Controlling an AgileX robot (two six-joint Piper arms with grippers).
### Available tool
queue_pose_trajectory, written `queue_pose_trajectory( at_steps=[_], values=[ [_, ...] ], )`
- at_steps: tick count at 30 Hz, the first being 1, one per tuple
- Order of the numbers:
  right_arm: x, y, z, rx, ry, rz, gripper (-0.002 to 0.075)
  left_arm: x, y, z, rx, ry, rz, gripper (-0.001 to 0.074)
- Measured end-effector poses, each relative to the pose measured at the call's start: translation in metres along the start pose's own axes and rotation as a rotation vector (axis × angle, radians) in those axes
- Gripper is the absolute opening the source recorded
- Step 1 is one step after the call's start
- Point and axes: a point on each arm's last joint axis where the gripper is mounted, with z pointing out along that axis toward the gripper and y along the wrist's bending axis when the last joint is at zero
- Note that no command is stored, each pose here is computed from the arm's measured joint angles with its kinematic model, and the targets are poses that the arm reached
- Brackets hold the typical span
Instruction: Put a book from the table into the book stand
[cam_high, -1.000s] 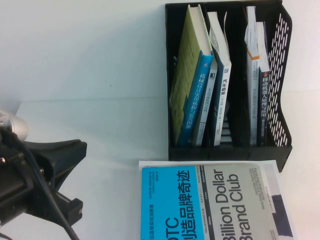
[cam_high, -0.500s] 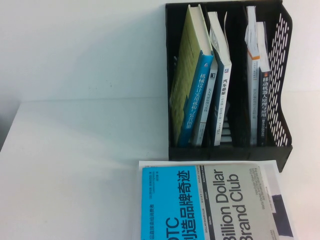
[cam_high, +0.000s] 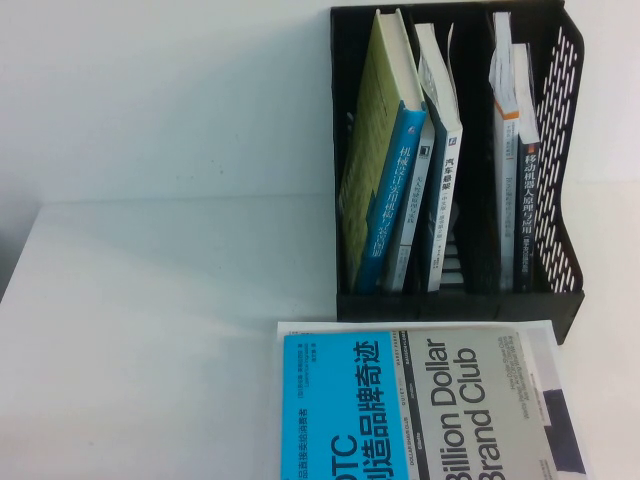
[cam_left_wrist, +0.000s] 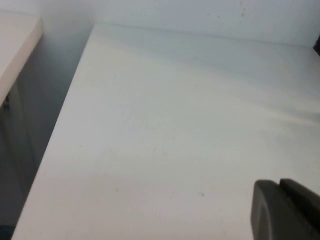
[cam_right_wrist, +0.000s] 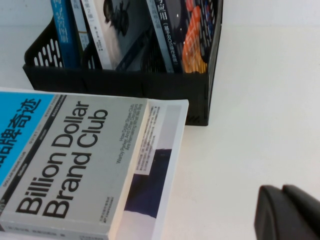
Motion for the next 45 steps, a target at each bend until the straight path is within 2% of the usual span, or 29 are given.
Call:
queue_pose_trajectory(
  at_steps=[10, 16, 28, 45],
  values=[
    [0.0005, 0.0, 0.0003, -0.001, 0.002, 0.001, -0.0001, -0.0005, -0.0008, -0.0002, 0.01, -0.007, 0.184, -0.0001],
    [0.0005, 0.0003, 0.0003, -0.003, 0.002, 0.004, -0.0001, -0.0004, -0.0011, -0.0002, 0.014, -0.007, 0.241, -0.0001],
    [0.0005, 0.0004, 0.0003, -0.005, 0.002, 0.006, -0.0001, -0.0008, 0.0007, -0.0002, -0.019, -0.011, 0.216, -0.0001],
    [0.0003, 0.0004, 0.0003, -0.005, 0.0, 0.006, -0.0001, -0.0007, 0.0004, -0.0002, -0.017, -0.01, 0.251, -0.0002]
  ],
)
